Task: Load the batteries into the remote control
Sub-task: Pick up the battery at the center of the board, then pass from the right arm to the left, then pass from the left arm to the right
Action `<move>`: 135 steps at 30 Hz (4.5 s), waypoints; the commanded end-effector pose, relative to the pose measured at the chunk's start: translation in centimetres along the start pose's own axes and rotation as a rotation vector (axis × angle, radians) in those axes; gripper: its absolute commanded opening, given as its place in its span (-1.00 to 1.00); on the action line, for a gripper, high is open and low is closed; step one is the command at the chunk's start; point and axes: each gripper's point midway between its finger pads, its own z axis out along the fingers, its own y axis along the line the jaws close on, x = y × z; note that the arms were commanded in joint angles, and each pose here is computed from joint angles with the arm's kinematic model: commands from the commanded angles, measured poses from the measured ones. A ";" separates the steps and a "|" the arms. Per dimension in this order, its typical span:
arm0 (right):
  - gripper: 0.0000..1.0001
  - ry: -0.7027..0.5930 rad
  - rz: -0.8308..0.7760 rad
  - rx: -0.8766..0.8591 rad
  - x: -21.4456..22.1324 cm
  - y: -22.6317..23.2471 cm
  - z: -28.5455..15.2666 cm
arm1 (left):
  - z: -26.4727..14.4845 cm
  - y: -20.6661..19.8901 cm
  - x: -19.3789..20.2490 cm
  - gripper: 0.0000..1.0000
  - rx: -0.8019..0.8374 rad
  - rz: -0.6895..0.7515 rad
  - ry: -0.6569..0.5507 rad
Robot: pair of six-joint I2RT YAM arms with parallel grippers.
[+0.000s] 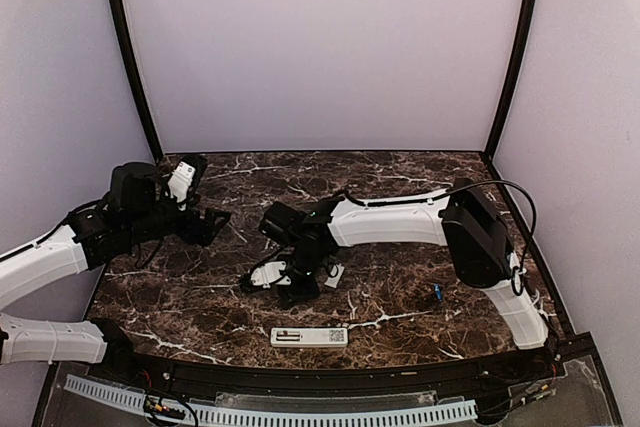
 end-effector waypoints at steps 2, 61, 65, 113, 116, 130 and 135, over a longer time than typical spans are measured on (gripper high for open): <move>-0.42 0.099 0.015 -0.003 2.6 0.4 0.8 | -0.4 0.1 -0.4 0.78 0.005 -0.011 -0.029; -1.00 -0.909 0.511 0.358 -10.1 -3.4 -28.0 | -1.4 -11.8 -5.4 0.54 0.558 0.230 -0.257; -1.00 -0.914 0.510 0.364 -9.9 -3.2 -28.1 | -0.9 -11.9 -6.5 0.34 0.553 0.226 -0.290; -0.12 -0.752 1.131 -0.112 -8.9 -4.2 -22.8 | 0.0 -11.9 -5.0 -1.00 0.430 0.443 -0.187; -0.39 -0.747 1.124 -0.110 -9.1 -4.3 -22.4 | 0.1 -12.0 -4.8 -1.00 0.433 0.446 -0.183; -0.97 -0.734 1.105 -0.088 -8.9 -4.4 -22.2 | 0.2 -12.2 -4.3 -1.00 0.438 0.468 -0.170; -1.00 -0.707 1.113 -0.093 -8.3 -3.8 -21.7 | 0.3 -12.2 -3.9 -1.00 0.441 0.467 -0.150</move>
